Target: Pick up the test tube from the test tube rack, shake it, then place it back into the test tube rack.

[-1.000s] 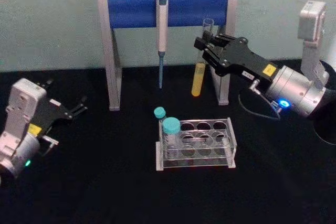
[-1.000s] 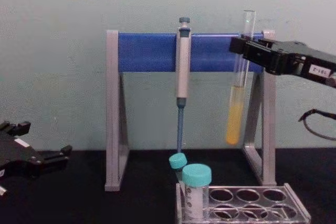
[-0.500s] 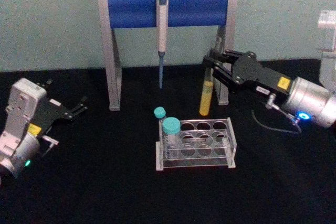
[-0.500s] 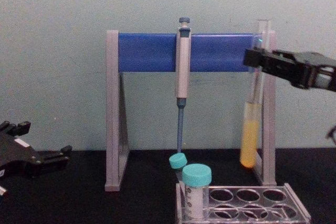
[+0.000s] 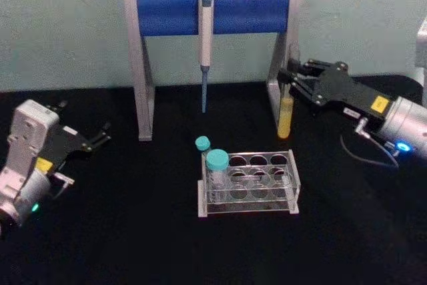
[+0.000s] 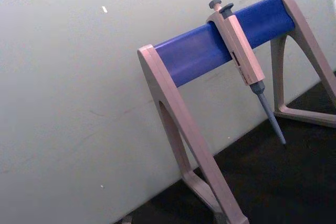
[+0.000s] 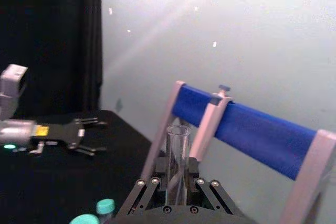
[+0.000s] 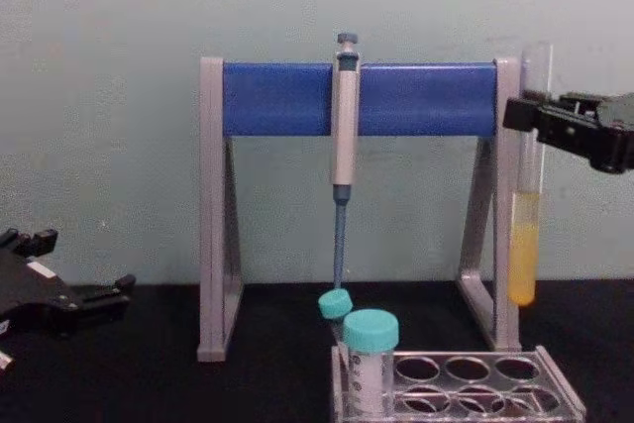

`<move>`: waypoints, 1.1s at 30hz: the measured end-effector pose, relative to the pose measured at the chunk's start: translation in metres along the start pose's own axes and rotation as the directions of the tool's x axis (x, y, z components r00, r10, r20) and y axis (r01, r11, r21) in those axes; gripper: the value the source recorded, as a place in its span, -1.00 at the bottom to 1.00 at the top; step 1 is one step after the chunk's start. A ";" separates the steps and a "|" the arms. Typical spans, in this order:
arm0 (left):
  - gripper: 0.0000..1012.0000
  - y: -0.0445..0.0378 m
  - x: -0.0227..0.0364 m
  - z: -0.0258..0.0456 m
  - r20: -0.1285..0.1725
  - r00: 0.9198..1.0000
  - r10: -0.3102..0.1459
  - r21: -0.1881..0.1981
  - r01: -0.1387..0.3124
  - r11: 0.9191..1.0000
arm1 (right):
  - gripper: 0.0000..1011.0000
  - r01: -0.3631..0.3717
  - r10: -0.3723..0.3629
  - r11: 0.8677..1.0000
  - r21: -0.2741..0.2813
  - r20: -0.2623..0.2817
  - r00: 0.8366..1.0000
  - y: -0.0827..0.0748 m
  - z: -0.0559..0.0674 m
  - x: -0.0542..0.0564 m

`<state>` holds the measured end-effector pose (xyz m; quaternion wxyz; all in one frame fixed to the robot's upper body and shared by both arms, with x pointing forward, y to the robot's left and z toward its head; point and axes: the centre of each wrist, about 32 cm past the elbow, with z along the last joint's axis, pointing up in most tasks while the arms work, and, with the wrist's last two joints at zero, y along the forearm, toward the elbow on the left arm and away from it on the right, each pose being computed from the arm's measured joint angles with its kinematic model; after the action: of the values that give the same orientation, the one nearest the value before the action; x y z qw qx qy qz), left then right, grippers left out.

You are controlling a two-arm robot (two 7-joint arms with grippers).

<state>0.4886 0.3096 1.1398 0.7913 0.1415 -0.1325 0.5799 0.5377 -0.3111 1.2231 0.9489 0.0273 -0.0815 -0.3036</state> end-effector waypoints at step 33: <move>0.98 0.0000 0.0000 0.0000 0.000 1.000 0.000 0.000 0.000 1.000 | -0.54 -0.141 0.150 0.988 0.067 -0.142 0.978 0.028 -0.006 0.003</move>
<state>0.4886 0.3097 1.1398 0.7913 0.1415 -0.1325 0.5799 0.5578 -0.2898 1.2201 0.9708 0.0704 -0.0220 -0.2281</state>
